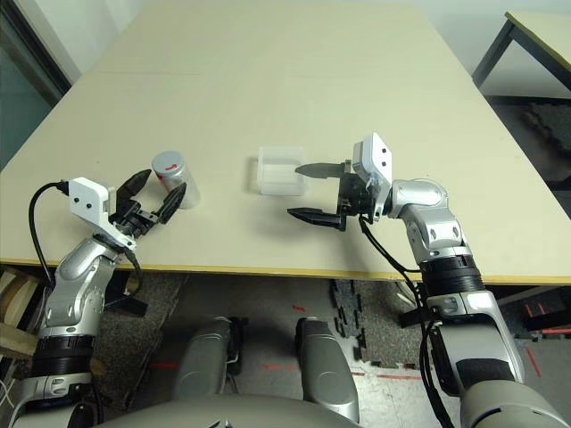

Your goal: Pour the medicine from the bottle into the box.

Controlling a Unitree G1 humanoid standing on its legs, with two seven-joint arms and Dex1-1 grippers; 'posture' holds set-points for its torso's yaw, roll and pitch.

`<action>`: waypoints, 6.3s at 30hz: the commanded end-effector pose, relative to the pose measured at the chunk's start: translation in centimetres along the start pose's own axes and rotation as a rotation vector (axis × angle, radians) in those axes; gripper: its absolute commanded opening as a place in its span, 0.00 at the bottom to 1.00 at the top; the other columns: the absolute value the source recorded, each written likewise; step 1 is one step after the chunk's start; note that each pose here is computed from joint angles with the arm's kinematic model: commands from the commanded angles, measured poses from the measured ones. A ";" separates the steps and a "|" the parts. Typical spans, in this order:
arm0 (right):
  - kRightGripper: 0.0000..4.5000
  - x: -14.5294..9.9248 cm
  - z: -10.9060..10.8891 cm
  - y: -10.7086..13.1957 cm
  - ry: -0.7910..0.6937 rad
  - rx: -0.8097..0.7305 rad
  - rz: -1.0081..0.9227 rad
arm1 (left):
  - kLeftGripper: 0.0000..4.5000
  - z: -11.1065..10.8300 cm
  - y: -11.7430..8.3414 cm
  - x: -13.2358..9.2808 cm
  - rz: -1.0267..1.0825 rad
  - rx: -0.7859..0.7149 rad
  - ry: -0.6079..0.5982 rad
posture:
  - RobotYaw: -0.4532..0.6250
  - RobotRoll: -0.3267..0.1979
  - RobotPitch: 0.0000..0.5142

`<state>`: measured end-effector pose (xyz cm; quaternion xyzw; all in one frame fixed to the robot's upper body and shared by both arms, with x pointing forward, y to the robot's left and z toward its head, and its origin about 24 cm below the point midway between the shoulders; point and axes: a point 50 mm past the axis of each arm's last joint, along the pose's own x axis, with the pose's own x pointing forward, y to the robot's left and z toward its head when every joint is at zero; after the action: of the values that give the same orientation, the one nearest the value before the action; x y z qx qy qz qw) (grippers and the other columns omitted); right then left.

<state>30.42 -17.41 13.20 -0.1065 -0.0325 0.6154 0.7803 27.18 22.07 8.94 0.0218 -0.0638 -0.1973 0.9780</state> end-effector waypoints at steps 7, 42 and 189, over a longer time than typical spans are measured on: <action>1.00 -0.1 0.1 0.0 0.013 -0.020 -0.011 | 1.00 -0.5 -0.4 1.4 -0.035 0.008 0.026 | 0.41 0.62 0.24; 1.00 -0.5 -0.3 0.6 0.032 -0.020 -0.037 | 1.00 -1.3 -0.8 3.3 -0.046 0.000 0.027 | 0.38 0.62 0.26; 1.00 13.2 9.1 -3.9 -0.176 0.100 0.453 | 0.58 5.5 -5.6 7.0 -0.718 -0.089 0.092 | 0.38 0.62 0.23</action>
<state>35.48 -4.49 21.24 -0.0146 -0.0349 0.7855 0.6177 30.57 13.93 15.37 0.0059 -0.0143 -0.5364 0.8438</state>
